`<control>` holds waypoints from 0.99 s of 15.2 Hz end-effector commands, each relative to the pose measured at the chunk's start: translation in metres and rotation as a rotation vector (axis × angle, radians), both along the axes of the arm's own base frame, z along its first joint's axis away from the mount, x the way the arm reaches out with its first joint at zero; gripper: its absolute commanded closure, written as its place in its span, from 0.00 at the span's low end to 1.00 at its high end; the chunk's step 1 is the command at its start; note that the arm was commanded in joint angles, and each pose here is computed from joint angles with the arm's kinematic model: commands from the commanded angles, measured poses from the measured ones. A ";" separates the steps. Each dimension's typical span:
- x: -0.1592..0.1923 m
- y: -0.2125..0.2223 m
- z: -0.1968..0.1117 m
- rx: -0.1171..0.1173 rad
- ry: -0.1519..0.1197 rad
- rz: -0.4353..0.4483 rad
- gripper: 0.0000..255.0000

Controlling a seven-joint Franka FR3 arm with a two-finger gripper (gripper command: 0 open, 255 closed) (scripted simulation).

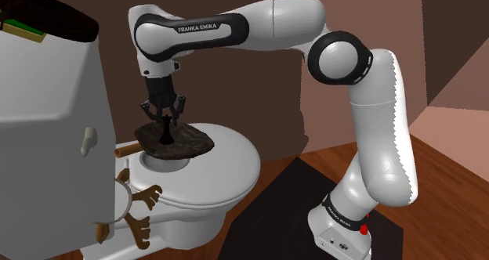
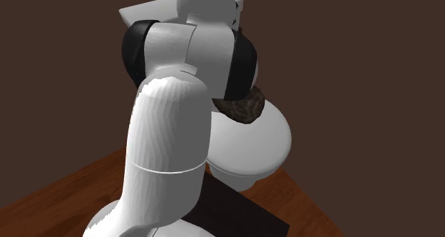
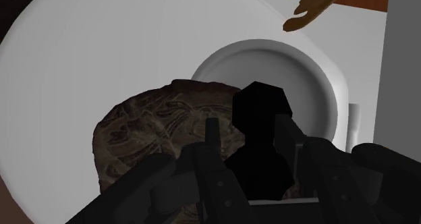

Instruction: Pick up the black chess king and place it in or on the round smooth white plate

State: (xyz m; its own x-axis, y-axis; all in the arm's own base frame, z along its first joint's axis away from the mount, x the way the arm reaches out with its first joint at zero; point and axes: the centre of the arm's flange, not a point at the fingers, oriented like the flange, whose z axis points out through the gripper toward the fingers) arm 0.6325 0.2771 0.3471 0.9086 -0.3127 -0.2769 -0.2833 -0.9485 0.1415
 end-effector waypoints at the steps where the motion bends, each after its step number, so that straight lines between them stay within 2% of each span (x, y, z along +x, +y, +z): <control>1: 0.000 0.000 -0.010 0.000 0.000 0.000 1.00; 12: 0.000 0.000 -0.067 0.000 0.000 0.000 1.00; 15: 0.000 0.000 -0.067 0.000 0.000 0.000 1.00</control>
